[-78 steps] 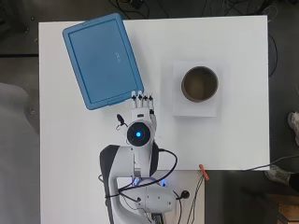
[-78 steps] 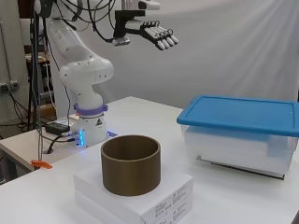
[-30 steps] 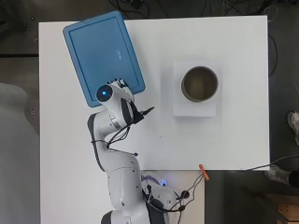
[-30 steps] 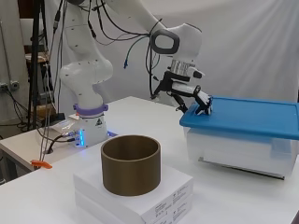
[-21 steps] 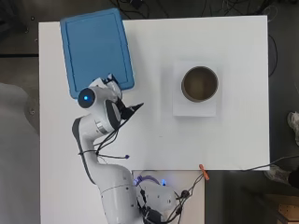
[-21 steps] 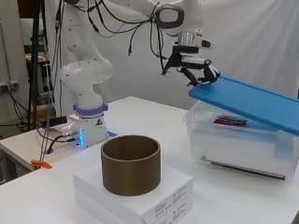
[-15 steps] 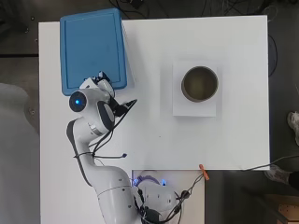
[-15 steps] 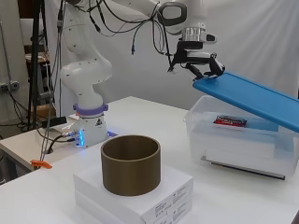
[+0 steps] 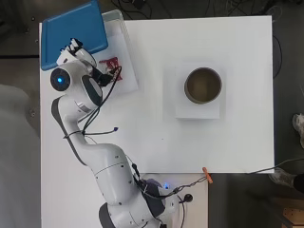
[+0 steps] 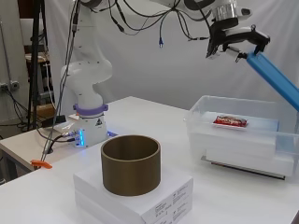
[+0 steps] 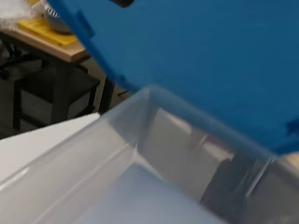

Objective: Teleoperate dual arm-hand system to remove items from a box

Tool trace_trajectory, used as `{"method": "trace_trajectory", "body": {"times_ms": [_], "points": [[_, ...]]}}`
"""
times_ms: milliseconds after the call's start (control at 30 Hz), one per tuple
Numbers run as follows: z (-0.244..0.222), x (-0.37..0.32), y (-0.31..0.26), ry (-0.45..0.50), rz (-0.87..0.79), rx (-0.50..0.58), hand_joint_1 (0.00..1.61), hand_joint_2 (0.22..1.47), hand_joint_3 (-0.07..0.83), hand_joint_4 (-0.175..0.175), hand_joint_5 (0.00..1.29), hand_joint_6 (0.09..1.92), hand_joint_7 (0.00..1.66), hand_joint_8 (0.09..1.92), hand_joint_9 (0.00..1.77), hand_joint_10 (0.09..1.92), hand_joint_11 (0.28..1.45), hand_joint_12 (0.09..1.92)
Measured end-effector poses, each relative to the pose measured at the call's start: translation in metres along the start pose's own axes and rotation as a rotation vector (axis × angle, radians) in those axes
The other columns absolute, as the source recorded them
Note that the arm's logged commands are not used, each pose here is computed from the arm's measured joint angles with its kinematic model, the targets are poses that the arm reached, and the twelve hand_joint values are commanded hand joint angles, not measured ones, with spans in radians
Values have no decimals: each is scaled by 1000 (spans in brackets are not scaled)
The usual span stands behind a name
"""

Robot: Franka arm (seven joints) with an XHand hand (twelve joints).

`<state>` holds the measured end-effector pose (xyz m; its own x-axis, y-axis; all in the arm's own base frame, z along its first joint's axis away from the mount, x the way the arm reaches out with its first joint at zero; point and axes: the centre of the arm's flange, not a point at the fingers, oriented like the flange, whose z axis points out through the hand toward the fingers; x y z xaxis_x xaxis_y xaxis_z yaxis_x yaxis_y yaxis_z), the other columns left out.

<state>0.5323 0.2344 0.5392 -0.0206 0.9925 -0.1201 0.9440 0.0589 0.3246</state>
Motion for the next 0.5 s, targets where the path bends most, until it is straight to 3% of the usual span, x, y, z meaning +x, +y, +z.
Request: {"method": "trace_trajectory", "body": {"times_ms": [67, 133, 200, 300, 333, 400, 500], "points": [[-25, 2, 21, 4, -18, -69, 1230, 1274, -1, -50, 556, 1497, 700, 1415, 850, 1406, 566, 1151], [-30, 13, 17, 12, -55, -75, 1174, 1269, -2, -30, 620, 1410, 749, 1433, 885, 1273, 581, 1172], [-17, 47, -4, 7, -129, -30, 1149, 1265, 0, -36, 661, 1334, 770, 1471, 876, 1204, 572, 1085], [8, 114, -57, 57, -309, 71, 1174, 1254, 0, -114, 683, 1238, 801, 1493, 906, 1115, 582, 1065], [7, 131, -76, 92, -366, 97, 1176, 1250, 0, -115, 683, 1236, 813, 1472, 935, 1036, 589, 1026], [-11, 143, -109, 162, -454, 123, 1284, 1209, 0, -122, 675, 1215, 794, 1361, 975, 1151, 605, 879], [-47, 125, -130, 214, -500, 103, 1328, 1203, 2, -115, 646, 1284, 758, 1385, 958, 1212, 627, 786]]}}
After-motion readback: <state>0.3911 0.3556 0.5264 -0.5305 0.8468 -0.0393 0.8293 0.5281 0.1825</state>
